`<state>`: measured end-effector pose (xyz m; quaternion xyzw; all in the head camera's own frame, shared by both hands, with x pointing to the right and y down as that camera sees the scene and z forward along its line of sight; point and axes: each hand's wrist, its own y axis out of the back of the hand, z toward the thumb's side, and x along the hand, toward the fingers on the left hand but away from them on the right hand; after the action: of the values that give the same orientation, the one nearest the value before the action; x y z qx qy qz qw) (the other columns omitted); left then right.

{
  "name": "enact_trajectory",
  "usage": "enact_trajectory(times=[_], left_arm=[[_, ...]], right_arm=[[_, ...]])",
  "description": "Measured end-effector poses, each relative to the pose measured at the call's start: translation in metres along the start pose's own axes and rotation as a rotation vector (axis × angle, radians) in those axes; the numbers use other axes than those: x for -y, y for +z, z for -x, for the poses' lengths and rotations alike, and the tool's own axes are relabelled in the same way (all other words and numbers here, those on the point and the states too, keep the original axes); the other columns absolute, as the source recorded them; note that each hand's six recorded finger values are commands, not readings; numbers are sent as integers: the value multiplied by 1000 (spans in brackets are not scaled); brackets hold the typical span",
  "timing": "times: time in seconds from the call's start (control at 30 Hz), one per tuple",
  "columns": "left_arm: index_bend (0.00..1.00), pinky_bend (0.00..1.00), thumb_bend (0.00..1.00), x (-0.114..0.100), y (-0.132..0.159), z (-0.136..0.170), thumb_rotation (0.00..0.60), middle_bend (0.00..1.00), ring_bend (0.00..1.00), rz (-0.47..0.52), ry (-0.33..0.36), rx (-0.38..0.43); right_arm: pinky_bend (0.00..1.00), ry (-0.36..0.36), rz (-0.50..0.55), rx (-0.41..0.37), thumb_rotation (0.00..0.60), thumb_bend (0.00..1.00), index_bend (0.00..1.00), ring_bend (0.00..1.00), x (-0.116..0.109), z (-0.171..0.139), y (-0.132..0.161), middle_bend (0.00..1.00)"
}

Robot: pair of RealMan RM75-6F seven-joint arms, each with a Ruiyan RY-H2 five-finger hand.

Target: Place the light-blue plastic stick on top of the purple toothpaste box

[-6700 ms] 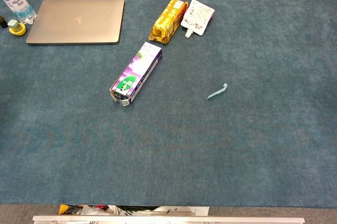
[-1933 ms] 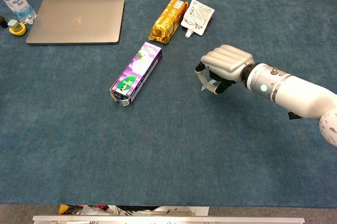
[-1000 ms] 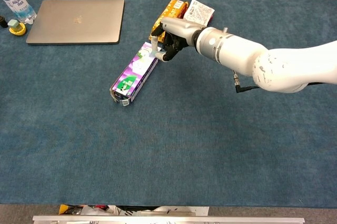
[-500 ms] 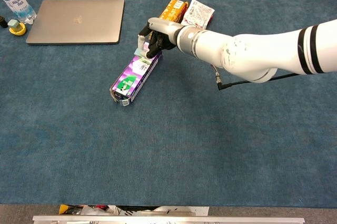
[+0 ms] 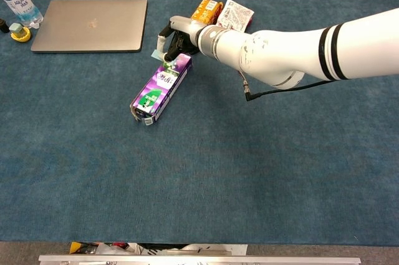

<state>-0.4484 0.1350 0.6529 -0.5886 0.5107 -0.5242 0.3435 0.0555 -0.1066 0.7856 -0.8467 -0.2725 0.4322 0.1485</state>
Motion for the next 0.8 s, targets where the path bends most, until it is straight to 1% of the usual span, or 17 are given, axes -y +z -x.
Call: enact_trajectory(times=[0.27,0.5,0.8], left_arm=[[206,101,258,1,-3,1,600,143,143,1,-3,-8],[206,101,258,2,-3,0,600,143,143,-1,-6,-6],[206,101,258,4,-4,-1,600,143,143,-4,-14,-6]], right_arm=[[1000,0,-8,9,600,381,568,1000,2,7,-2,1000],[1000,7,-24,-4,600,381,547,1000,6,5,-4,1000],[1000,-20,-49,-40,600,381,531,1000,2,2,0,1000]])
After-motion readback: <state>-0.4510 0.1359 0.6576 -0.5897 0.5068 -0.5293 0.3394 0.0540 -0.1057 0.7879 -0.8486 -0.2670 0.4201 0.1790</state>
